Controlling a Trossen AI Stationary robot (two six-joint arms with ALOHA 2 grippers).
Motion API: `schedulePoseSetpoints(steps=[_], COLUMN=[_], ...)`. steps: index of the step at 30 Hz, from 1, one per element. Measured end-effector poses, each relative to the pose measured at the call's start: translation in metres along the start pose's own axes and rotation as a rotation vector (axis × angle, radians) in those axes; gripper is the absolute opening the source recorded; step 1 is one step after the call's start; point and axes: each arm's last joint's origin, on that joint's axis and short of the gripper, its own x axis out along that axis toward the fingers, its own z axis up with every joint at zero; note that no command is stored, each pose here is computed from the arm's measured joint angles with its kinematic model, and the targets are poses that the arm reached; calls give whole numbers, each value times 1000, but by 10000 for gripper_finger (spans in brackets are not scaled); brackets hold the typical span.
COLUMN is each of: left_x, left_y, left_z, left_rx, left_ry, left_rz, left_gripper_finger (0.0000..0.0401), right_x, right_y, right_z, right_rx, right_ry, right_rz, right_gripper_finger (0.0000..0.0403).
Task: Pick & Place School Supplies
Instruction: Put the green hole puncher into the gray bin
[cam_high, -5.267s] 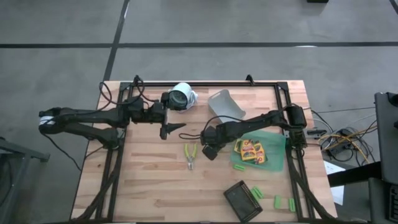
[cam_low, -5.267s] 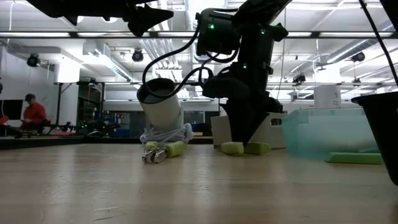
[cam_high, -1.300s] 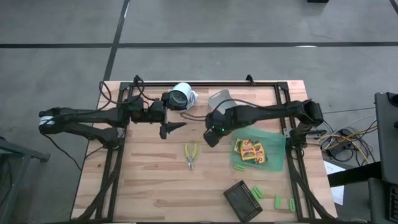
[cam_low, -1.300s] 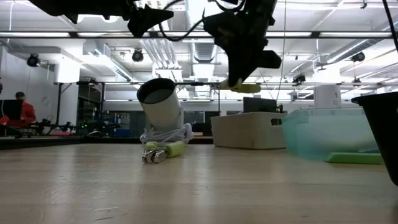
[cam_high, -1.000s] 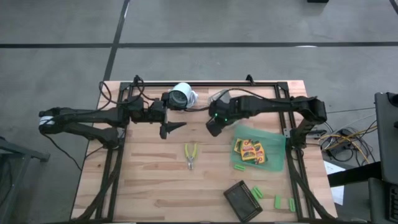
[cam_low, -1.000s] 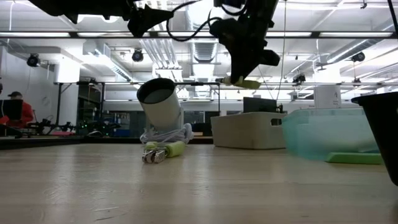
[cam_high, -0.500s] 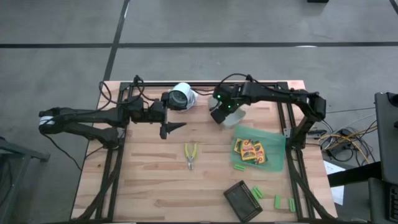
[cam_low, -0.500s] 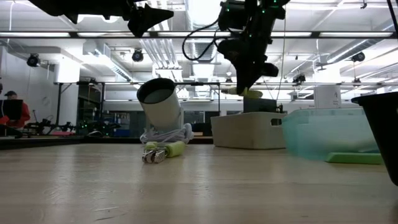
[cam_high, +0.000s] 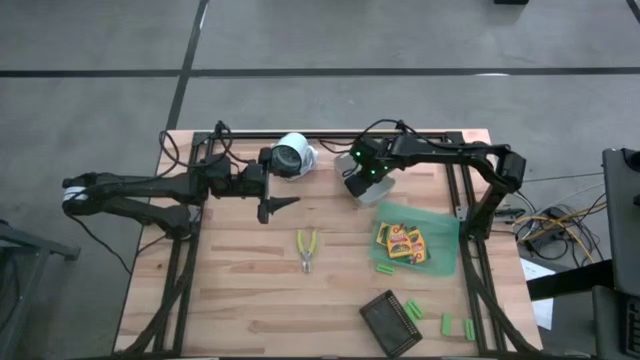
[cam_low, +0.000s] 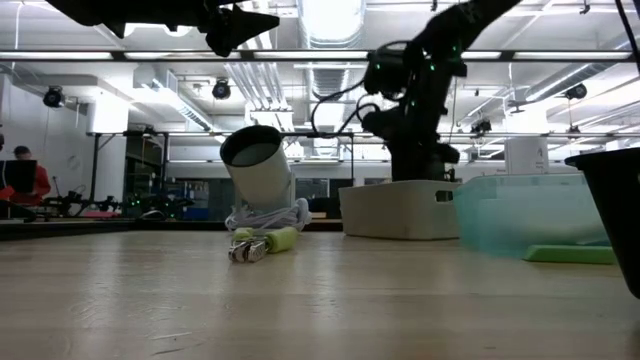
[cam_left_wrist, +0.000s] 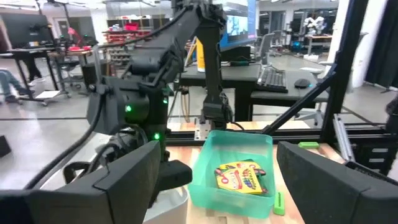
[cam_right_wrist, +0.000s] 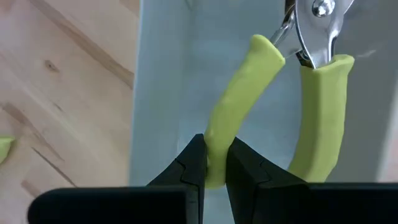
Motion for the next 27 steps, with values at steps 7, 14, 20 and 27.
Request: schedulePoseSetpoints(steps=[7, 14, 20, 27], left_x=[0, 0, 0, 0], left_y=[1, 2, 2, 2], left_z=[0, 0, 0, 0], left_rx=[1, 1, 0, 0], left_ry=[2, 2, 3, 3], left_rz=[42, 57, 63, 63], left_gripper_finger=[328, 328, 328, 328], right_x=[17, 27, 31, 27], right_y=[-17, -22, -24, -21], right_z=[-13, -24, -29, -23], right_rx=[24, 18, 27, 28], right_ry=[45, 101, 109, 84], right_rz=[-24, 12, 7, 15], right_gripper_finger=[33, 33, 37, 85])
